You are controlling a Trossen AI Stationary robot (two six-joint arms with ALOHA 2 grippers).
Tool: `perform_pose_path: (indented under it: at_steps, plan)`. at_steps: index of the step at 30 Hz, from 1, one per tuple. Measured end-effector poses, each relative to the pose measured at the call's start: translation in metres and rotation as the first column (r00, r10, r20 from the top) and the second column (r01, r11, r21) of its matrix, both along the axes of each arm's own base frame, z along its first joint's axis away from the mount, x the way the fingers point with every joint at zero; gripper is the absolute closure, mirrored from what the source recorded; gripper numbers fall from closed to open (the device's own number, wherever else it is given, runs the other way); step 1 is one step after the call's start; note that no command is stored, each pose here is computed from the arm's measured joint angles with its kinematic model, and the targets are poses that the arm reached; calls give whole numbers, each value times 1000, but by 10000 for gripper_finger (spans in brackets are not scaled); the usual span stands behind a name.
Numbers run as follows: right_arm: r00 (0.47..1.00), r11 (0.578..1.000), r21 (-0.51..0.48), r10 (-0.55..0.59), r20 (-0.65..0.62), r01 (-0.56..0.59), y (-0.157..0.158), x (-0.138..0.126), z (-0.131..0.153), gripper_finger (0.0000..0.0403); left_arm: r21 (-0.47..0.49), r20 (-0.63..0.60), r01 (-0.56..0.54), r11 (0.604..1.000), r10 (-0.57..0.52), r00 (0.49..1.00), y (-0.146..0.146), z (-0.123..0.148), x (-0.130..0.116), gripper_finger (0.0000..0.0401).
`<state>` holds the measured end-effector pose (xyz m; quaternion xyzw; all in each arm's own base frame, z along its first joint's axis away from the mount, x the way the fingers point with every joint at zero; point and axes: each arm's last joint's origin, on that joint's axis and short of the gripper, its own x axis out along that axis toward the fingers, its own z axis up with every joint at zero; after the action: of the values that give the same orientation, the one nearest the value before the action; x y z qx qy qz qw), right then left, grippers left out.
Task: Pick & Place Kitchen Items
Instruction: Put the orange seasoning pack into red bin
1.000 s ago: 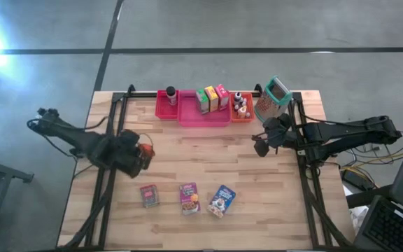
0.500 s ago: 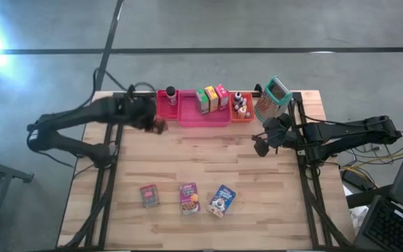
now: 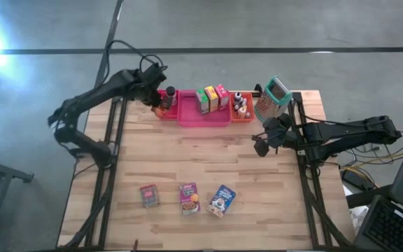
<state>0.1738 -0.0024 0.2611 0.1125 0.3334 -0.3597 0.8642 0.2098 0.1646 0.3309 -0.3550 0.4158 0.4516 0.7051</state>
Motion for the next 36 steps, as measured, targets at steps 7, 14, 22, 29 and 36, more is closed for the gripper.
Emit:
perform_pose_path:
  at_steps: [7,14,22,29,36]
  plan:
    - [1000,1000,0,0,0,0,0,0,0,39,-88,-91,-54,995,46,995,42,-5,15,400]
    - [1000,1000,0,0,0,0,0,0,0,39,-125,-135,-89,988,72,988,77,-21,24,400]
    - [1000,1000,0,0,0,0,0,0,0,39,-174,-200,-133,976,97,975,107,-49,19,400]
    - [1000,1000,0,0,0,0,0,0,0,39,-172,-200,-133,976,97,975,121,-64,21,400]
    - [1000,1000,0,0,0,0,0,0,0,39,-157,-184,-140,978,111,977,130,-76,27,400]
